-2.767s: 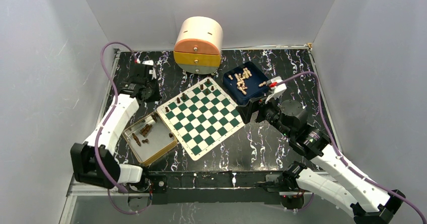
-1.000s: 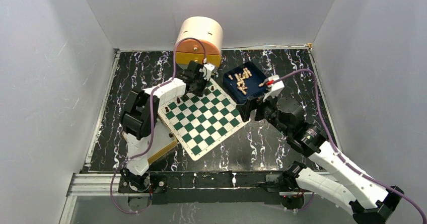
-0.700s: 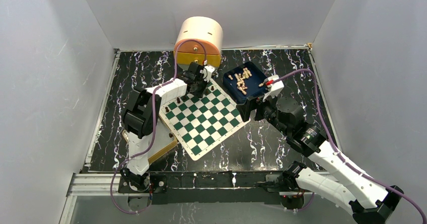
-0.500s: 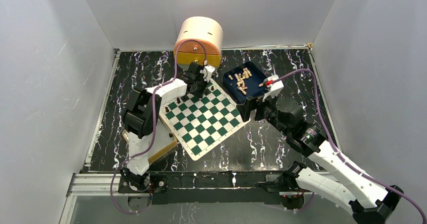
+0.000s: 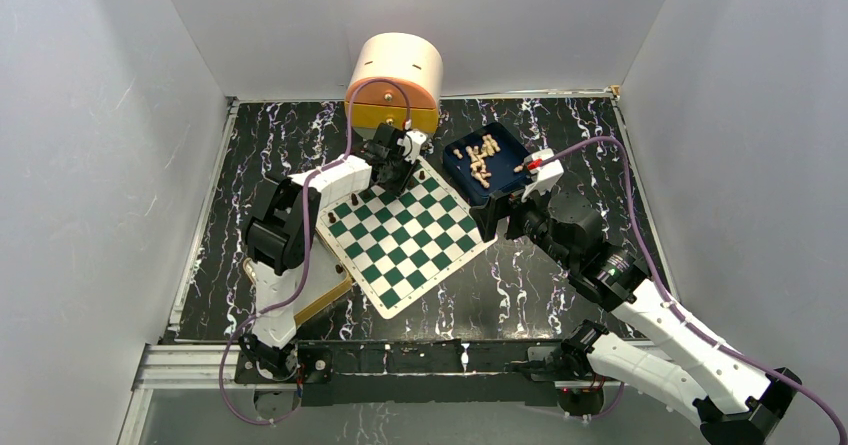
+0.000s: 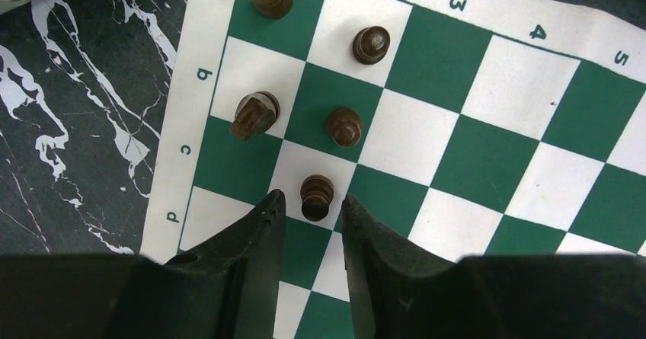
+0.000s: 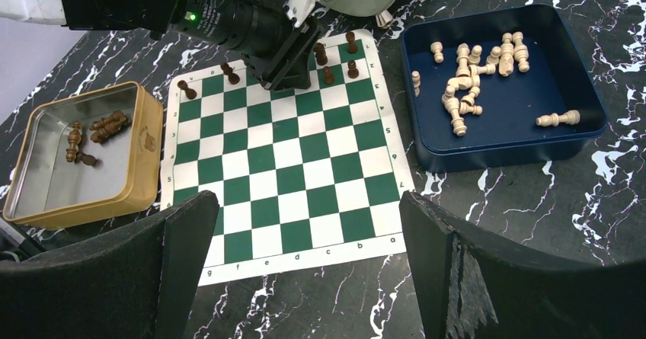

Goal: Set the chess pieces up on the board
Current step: Place the chess piece on the chessboard, then pick up the chess piece from the storage box.

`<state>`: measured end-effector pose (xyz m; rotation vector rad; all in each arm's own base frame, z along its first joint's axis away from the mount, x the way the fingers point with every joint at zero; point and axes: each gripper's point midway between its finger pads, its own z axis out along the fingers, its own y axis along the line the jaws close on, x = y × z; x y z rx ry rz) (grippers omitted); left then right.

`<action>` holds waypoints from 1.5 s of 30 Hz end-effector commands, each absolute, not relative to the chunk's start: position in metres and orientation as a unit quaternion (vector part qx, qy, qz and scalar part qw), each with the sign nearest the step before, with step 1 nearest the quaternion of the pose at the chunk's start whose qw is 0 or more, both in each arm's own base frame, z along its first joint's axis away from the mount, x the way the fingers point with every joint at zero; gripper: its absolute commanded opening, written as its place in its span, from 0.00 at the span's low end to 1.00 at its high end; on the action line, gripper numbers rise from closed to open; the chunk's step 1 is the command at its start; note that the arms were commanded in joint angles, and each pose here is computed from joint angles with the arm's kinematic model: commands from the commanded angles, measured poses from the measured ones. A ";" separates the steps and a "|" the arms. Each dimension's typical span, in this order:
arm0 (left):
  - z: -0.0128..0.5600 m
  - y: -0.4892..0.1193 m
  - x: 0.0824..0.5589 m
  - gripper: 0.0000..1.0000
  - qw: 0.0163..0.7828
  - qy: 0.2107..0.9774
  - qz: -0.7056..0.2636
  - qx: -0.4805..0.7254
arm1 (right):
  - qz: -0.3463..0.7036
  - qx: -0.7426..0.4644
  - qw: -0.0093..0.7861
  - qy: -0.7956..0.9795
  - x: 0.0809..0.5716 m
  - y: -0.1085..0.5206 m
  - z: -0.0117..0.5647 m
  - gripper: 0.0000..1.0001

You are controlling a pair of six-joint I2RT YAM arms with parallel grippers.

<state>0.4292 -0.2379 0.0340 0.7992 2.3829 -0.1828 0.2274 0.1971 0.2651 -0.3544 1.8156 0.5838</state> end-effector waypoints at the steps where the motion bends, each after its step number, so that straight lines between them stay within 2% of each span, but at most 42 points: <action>1: 0.061 -0.240 0.440 0.33 0.329 0.894 -0.069 0.297 | 0.260 -0.140 0.596 0.747 0.231 0.197 0.296 0.99; 13: 0.146 -0.202 0.443 0.40 0.393 0.905 -0.036 0.157 | 0.260 -0.141 0.595 0.747 0.230 0.196 0.294 0.99; 21: 0.167 -0.133 0.414 0.40 0.411 0.910 -0.017 -0.051 | 0.269 -0.143 0.591 0.747 0.228 0.199 0.290 0.99; 27: 0.161 -0.074 0.377 0.36 0.390 0.902 -0.001 -0.183 | 0.271 -0.144 0.591 0.746 0.226 0.199 0.291 0.99; 36: 0.153 0.005 0.289 0.34 0.324 0.874 0.156 -0.327 | 0.276 -0.143 0.583 0.751 0.226 0.202 0.282 0.99; 45: 0.130 -0.025 0.249 0.31 0.267 0.915 0.062 -0.296 | 0.272 -0.146 0.580 0.754 0.226 0.202 0.279 0.99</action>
